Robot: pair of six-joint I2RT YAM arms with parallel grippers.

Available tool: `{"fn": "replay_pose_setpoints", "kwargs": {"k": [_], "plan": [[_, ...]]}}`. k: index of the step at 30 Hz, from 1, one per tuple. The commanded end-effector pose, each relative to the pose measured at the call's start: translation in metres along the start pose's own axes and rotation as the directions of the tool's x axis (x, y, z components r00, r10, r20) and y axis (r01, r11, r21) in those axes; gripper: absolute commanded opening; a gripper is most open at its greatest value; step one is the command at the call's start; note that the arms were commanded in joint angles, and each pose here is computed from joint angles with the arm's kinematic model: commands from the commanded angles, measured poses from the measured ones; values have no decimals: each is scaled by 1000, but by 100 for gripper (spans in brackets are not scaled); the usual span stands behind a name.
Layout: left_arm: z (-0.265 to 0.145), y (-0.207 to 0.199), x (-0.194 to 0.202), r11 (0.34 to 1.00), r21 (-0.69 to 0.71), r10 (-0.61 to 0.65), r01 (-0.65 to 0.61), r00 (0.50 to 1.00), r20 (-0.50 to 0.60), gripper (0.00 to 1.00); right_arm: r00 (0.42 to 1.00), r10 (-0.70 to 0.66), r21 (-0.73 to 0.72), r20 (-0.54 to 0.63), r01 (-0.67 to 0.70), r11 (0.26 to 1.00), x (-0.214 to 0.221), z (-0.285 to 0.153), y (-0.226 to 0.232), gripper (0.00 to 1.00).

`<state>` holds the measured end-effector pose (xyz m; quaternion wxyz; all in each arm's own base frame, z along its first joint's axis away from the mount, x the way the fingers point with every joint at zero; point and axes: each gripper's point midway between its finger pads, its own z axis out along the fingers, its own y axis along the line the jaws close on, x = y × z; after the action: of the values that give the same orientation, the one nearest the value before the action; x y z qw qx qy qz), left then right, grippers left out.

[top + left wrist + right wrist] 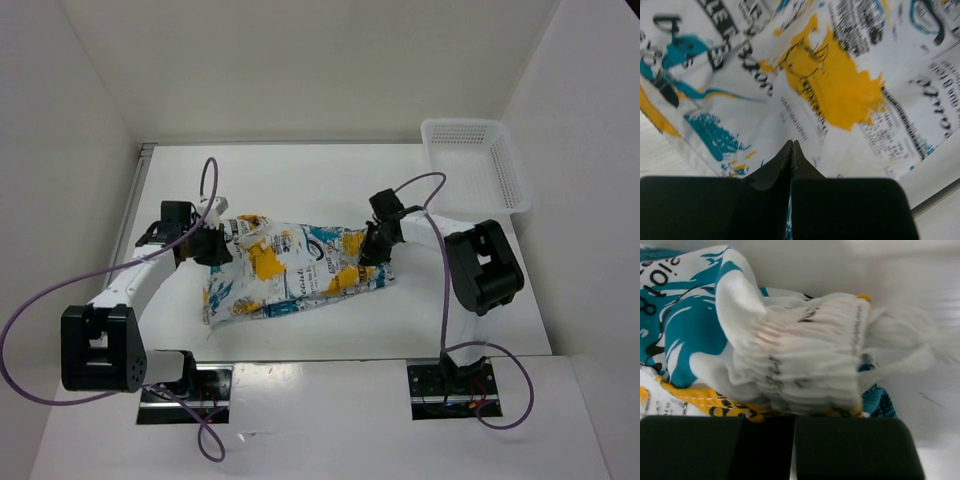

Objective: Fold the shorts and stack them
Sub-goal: Fold the shorts

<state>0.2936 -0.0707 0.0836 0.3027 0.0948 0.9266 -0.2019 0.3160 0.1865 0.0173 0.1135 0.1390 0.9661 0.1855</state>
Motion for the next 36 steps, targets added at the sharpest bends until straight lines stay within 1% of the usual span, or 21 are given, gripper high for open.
{"fn": "replay_pose_setpoints", "kwargs": {"k": [1, 2, 3, 4, 5, 6, 8, 9, 10, 12, 13, 15, 18, 20, 22, 25, 27, 29, 33, 34, 36], "plan": [[-6, -14, -45, 996, 26, 81, -84, 991, 105, 3, 996, -81, 14, 25, 80, 997, 3, 6, 18, 3], [-5, -20, -50, 994, 42, 92, -98, 990, 109, 5, 994, -107, 24, 31, 106, 994, 3, 4, 23, 8], [-2, -32, -50, 990, 75, 110, -118, 990, 92, 7, 988, -116, -6, 99, 118, 993, -14, -18, 41, 11], [1, -41, -55, 986, 102, 123, -131, 989, 85, 8, 984, -118, 10, 133, 118, 993, -21, -32, 43, 18], [4, -48, -54, 983, 118, 134, -141, 989, 68, 8, 973, -130, -7, 192, 134, 991, -35, -51, 56, 38], [11, -56, -47, 979, 132, 154, -158, 987, 42, 8, 957, -143, -21, 254, 153, 988, -45, -75, 65, 55], [16, -57, -46, 978, 130, 162, -165, 986, 35, 9, 940, -141, 9, 311, 146, 989, -57, -97, 61, 93], [19, -59, -46, 976, 135, 168, -171, 985, 33, 9, 937, -120, 8, 329, 125, 992, -63, -106, 55, 98], [21, -57, -45, 977, 126, 170, -174, 985, 38, 9, 935, -120, 16, 334, 122, 992, -67, -107, 50, 100], [27, -55, -44, 976, 125, 174, -179, 984, 48, 11, 951, -88, 47, 297, 77, 996, -65, -96, 22, 100], [32, -53, -38, 977, 126, 168, -171, 985, 31, 11, 954, -73, 39, 292, 64, 997, -67, -91, 16, 100], [42, -48, -33, 979, 128, 160, -160, 987, 8, 13, 969, -71, 18, 237, 68, 997, -57, -76, 6, 100], [57, -44, -22, 981, 142, 143, -136, 989, -38, 13, 980, -86, 50, 177, 79, 996, -49, -56, -5, 100], [59, -43, -22, 981, 142, 143, -136, 989, -39, 11, 980, -115, 27, 160, 112, 993, -44, -47, -5, 100], [59, -43, -24, 980, 141, 146, -140, 989, -30, 11, 985, -132, 29, 115, 129, 991, -35, -34, -12, 100], [57, -43, -30, 980, 130, 152, -149, 988, -14, 11, 988, -139, -14, 59, 140, 990, -20, -18, -14, 94], [57, -43, -28, 981, 130, 149, -145, 989, -22, 11, 989, -133, -29, 66, 135, 990, -20, -10, -14, 90], [57, -43, -28, 981, 130, 149, -145, 989, -22, 10, 991, -122, -43, 46, 124, 991, -14, -1, -16, 84], [56, -38, -23, 984, 116, 141, -138, 990, -24, 9, 992, -110, -95, 66, 116, 989, -19, 8, -7, 60], [54, -39, -26, 983, 115, 145, -142, 989, -14, 9, 993, -101, -96, 65, 107, 990, -19, 8, -6, 45], [50, -37, -33, 984, 108, 144, -144, 990, 6, 9, 992, -93, -87, 84, 100, 991, -26, 7, -5, 27]]}}
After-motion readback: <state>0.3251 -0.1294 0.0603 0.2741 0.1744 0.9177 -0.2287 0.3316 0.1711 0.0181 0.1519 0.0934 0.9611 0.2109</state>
